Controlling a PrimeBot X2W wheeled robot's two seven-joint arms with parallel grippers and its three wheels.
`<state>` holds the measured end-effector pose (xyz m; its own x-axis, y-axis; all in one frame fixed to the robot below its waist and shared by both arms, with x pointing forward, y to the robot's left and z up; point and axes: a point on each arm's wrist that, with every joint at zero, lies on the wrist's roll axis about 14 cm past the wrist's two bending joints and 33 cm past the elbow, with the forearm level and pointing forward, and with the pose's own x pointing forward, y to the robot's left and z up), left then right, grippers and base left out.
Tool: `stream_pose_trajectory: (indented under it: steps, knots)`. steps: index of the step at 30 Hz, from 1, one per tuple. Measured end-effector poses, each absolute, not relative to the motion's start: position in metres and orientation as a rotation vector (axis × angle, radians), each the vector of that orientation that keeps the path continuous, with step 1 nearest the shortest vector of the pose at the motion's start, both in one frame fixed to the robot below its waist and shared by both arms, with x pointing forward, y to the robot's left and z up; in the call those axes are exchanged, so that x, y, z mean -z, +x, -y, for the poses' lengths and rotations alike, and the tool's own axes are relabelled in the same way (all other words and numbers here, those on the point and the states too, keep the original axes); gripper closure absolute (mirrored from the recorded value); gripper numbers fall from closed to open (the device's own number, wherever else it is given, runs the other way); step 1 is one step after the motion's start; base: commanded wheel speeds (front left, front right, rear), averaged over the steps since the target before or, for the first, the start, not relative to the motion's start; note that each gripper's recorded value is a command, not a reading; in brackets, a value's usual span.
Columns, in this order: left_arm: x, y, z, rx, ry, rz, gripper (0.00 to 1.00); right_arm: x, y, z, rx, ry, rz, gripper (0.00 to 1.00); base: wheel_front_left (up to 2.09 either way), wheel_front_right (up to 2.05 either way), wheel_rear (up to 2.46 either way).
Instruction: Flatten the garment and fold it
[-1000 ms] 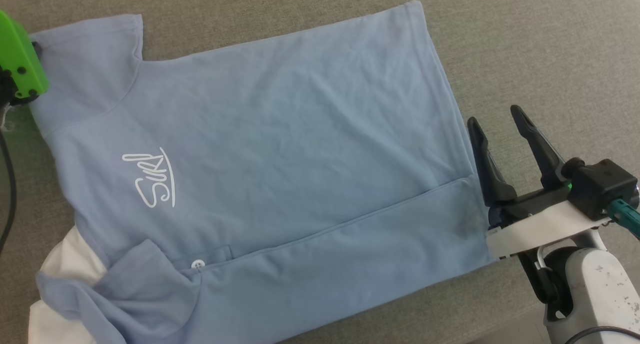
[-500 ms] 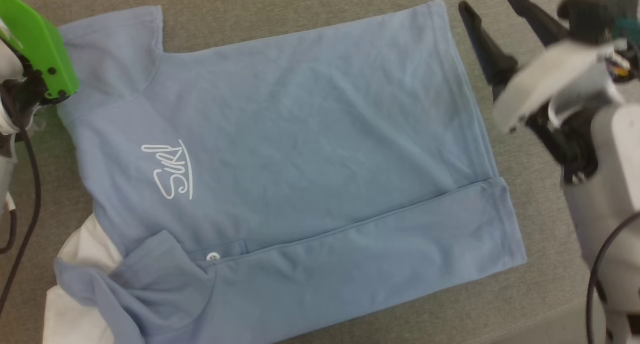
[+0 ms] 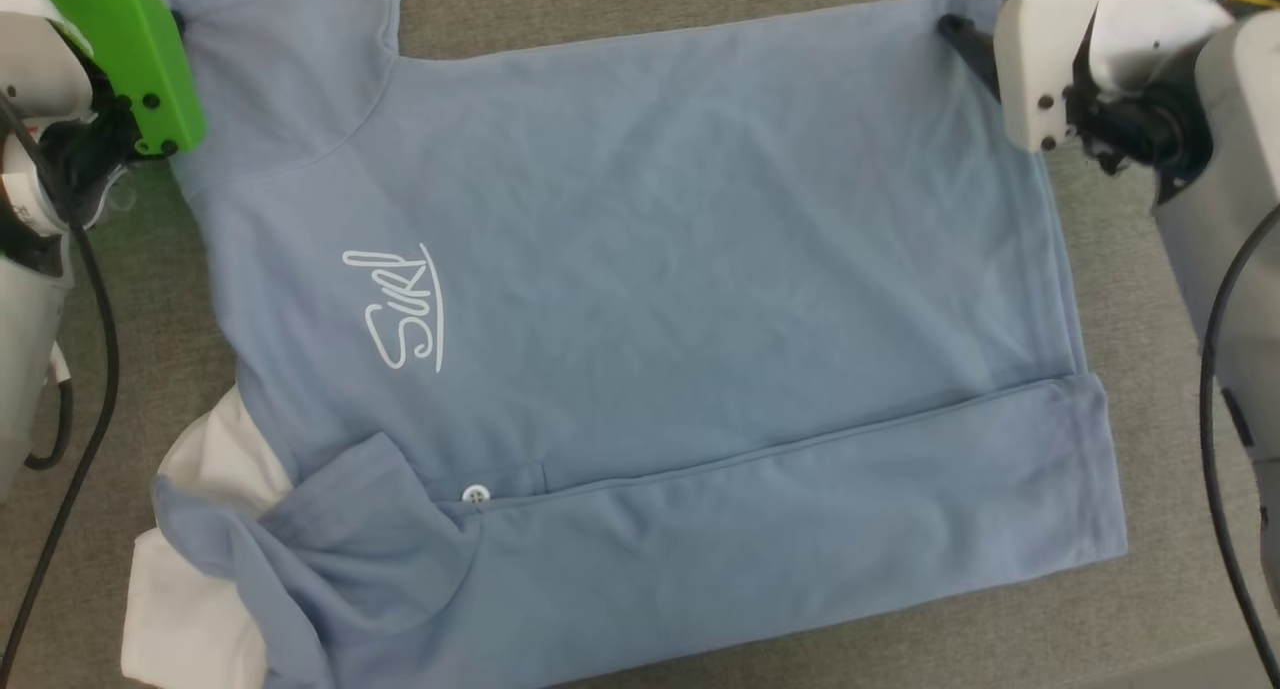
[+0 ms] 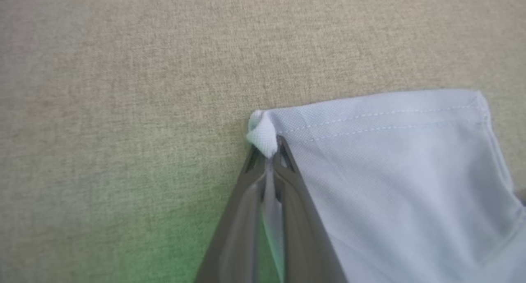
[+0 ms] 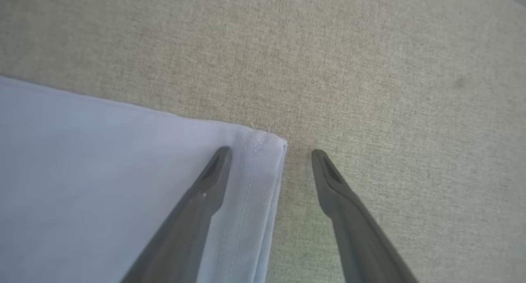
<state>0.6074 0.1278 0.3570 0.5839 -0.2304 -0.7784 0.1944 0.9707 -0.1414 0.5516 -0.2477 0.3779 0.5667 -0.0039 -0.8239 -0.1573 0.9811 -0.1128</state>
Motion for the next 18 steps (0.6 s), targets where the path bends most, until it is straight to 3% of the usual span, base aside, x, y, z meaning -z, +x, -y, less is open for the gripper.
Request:
stream_pose_trajectory:
  steps: [4, 5, 6, 7, 8, 13, 18]
  knots:
    - [-0.354, 0.608, -0.129, 0.246, -0.054, -0.909, 1.00, -0.373, 0.560, 0.245, -0.092, -0.180, -0.994, 0.00, 0.00, 0.00, 0.00]
    - [-0.353, 0.608, -0.130, 0.246, -0.056, -0.909, 1.00, -0.371, 0.560, 0.246, -0.086, -0.174, -1.018, 0.43, 0.00, 0.00, 0.00]
    - [-0.353, 0.607, -0.130, 0.247, -0.059, -0.909, 1.00, -0.369, 0.560, 0.246, -0.084, -0.172, -1.036, 0.60, 0.00, 0.00, 0.00]
    - [-0.353, 0.607, -0.130, 0.249, -0.062, -0.909, 1.00, -0.368, 0.561, 0.246, -0.083, -0.170, -1.057, 0.86, 0.00, 0.00, 0.00]
    - [-0.353, 0.608, -0.130, 0.252, -0.064, -0.906, 1.00, -0.367, 0.561, 0.245, -0.084, -0.169, -1.071, 1.00, 0.00, 0.00, 0.00]
    - [-0.356, 0.608, -0.129, 0.259, -0.082, -0.883, 1.00, -0.369, 0.563, 0.239, -0.100, -0.183, -1.054, 1.00, 0.00, 0.00, 0.00]
    - [-0.376, 0.610, -0.124, 0.312, -0.074, -0.711, 1.00, -0.378, 0.560, 0.228, -0.164, -0.223, -0.896, 1.00, 0.00, 0.00, 0.00]
